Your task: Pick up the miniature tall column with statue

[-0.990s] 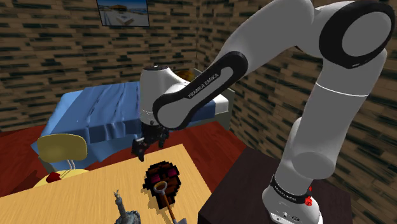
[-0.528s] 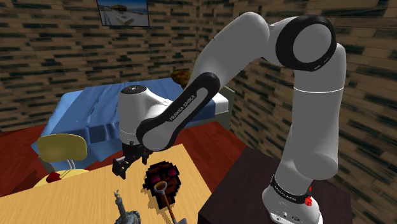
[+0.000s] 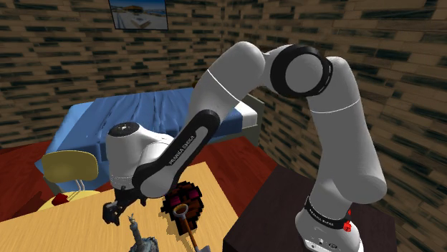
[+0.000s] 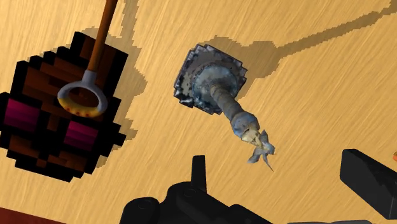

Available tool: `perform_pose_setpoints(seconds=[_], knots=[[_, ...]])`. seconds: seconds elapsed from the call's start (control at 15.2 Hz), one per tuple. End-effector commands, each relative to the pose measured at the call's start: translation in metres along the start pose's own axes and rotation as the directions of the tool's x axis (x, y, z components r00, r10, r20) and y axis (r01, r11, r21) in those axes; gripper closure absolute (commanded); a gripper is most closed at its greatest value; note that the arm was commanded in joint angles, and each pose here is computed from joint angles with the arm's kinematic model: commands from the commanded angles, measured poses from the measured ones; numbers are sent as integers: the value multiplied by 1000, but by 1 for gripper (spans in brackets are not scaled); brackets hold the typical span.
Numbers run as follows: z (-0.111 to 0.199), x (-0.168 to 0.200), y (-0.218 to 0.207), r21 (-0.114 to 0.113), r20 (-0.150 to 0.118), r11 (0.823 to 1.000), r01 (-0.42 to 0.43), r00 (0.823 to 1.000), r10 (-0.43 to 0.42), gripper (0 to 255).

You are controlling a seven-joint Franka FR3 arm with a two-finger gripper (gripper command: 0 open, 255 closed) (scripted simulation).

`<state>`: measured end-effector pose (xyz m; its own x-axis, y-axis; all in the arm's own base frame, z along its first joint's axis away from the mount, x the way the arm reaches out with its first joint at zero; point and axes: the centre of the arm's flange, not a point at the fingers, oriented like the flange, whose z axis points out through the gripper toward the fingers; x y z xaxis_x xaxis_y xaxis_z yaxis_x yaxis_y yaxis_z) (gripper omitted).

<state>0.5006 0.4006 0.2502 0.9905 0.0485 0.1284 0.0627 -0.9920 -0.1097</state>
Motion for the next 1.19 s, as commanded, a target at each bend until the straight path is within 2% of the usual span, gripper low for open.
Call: perform_pose_setpoints(seconds=[0.0,0.46,0.53,1.12], knots=[[14,0,-2,0,-1,1000,1,1000,-1,0],[43,-4,1,0,-1,1000,1,1000,-1,0],[43,-4,1,0,-1,1000,1,1000,-1,255],[43,-4,1,0,-1,1000,1,1000,-1,255]])
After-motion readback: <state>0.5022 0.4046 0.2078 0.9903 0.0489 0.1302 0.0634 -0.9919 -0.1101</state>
